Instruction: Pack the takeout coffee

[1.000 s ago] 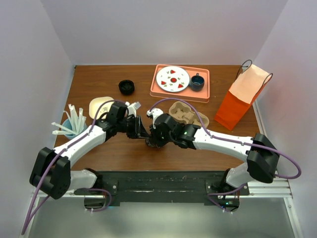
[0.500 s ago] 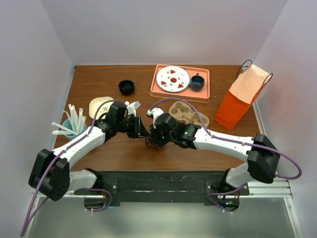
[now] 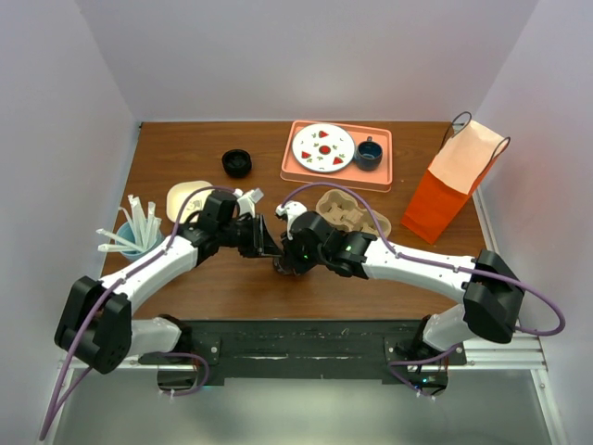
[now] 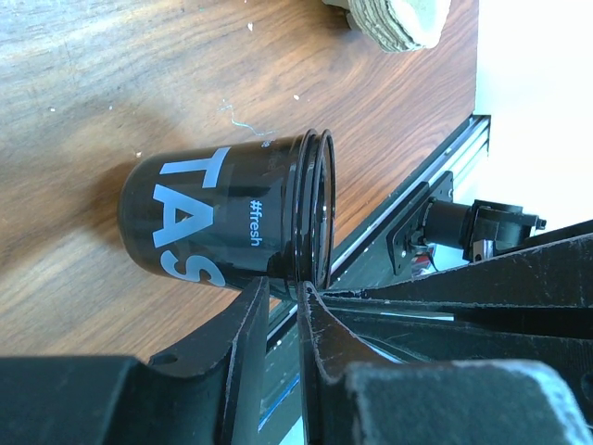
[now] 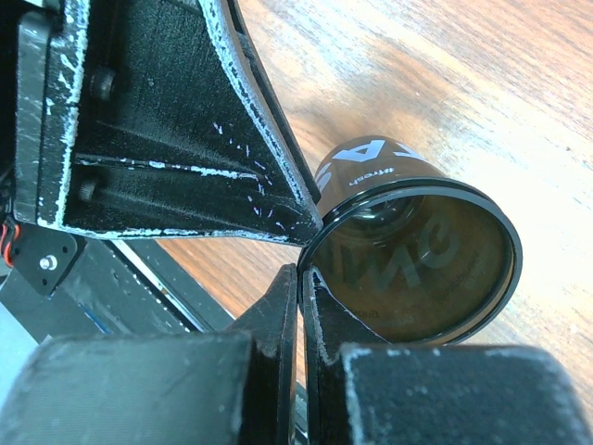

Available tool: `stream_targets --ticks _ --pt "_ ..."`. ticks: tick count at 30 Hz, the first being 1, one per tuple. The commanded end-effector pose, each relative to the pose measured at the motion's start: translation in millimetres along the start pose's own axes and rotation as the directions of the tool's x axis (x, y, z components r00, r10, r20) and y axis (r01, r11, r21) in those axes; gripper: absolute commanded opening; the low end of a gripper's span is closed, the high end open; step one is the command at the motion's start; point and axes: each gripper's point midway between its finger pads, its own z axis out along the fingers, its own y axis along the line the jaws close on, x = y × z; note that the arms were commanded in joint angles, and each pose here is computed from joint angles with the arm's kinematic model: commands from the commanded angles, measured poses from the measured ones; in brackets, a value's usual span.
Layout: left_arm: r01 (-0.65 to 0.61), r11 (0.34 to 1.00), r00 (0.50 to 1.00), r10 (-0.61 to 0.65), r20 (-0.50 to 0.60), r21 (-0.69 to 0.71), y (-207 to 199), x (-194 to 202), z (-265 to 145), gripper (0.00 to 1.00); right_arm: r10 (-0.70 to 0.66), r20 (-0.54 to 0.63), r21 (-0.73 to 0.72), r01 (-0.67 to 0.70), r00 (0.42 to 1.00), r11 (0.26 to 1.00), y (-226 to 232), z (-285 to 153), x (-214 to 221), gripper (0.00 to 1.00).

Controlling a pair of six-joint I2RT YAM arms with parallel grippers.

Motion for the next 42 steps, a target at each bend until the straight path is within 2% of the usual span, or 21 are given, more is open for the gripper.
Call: stream_targets --ticks 1,15,30,37,42 --pt "-0.003 1.0 1.0 0.003 0.008 0.024 -1 -3 5 0.24 -0.004 0.063 -0.055 0.007 0.998 0.998 13 -9 -22 0.0" --pt "-0.004 0.999 0.999 0.002 -0.032 -0.051 22 12 16 0.23 -0.028 0.055 -0.02 0.029 0.998 0.999 9 -4 -26 0.0" --pt "-0.021 0.993 0.999 0.017 -0.034 -0.118 34 11 17 0.23 -0.084 0.027 0.025 0.083 0.996 0.996 5 -11 -36 0.0" --pt "-0.038 0.991 0.999 0.039 0.006 -0.131 22 -12 15 0.23 -0.14 -0.004 0.099 0.14 0.99 0.985 -7 -17 -42 0.0" --pt "-0.043 0.98 0.997 0.054 0.051 -0.194 17 -31 5 0.26 -0.16 -0.02 0.125 0.161 0.987 0.979 -13 -18 -46 0.0"
